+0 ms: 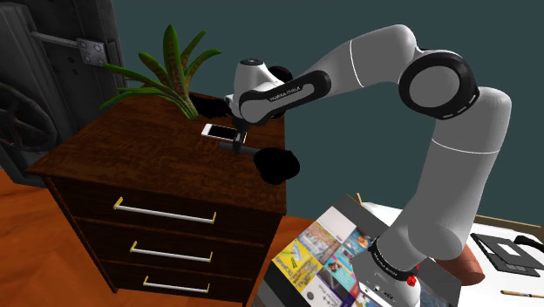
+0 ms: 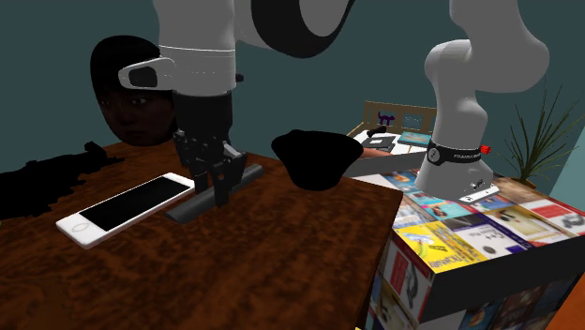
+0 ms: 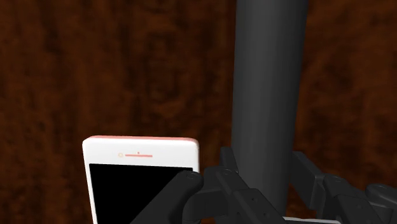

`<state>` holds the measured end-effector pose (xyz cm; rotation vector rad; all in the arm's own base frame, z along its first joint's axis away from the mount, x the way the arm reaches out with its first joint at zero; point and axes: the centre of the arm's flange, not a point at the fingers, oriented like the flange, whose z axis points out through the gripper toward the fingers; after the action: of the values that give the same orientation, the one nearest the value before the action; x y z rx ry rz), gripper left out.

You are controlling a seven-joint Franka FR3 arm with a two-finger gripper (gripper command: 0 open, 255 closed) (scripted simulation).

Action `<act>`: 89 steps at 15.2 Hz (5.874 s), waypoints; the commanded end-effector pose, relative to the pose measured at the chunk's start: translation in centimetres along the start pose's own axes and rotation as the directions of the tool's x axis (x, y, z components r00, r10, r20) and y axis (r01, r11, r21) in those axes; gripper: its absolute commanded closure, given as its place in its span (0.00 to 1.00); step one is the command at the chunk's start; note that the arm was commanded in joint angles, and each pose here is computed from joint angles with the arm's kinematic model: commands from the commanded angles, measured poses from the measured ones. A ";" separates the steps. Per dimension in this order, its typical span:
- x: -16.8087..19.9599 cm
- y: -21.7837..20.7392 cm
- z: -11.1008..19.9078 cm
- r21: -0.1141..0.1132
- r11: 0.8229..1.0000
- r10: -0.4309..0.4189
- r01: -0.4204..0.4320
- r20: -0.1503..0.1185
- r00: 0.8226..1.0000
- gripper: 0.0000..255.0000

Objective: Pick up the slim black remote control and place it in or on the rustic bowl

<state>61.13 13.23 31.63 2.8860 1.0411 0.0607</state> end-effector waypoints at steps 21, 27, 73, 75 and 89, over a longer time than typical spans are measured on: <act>0.0 0.7 -7.2 0.001 1.000 0.002 -0.002 0.003 1.000 1.00; 0.0 1.0 -10.4 0.001 1.000 0.002 -0.002 0.003 1.000 1.00; -11.4 -9.0 -11.1 0.001 1.000 0.002 -0.002 0.003 1.000 0.00; -11.4 -9.0 -11.1 0.001 1.000 0.002 -0.002 0.003 1.000 0.00; -11.3 -9.0 -16.1 0.001 1.000 0.002 -0.002 0.003 1.000 0.00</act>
<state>45.70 13.75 46.75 2.8870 1.0381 0.0563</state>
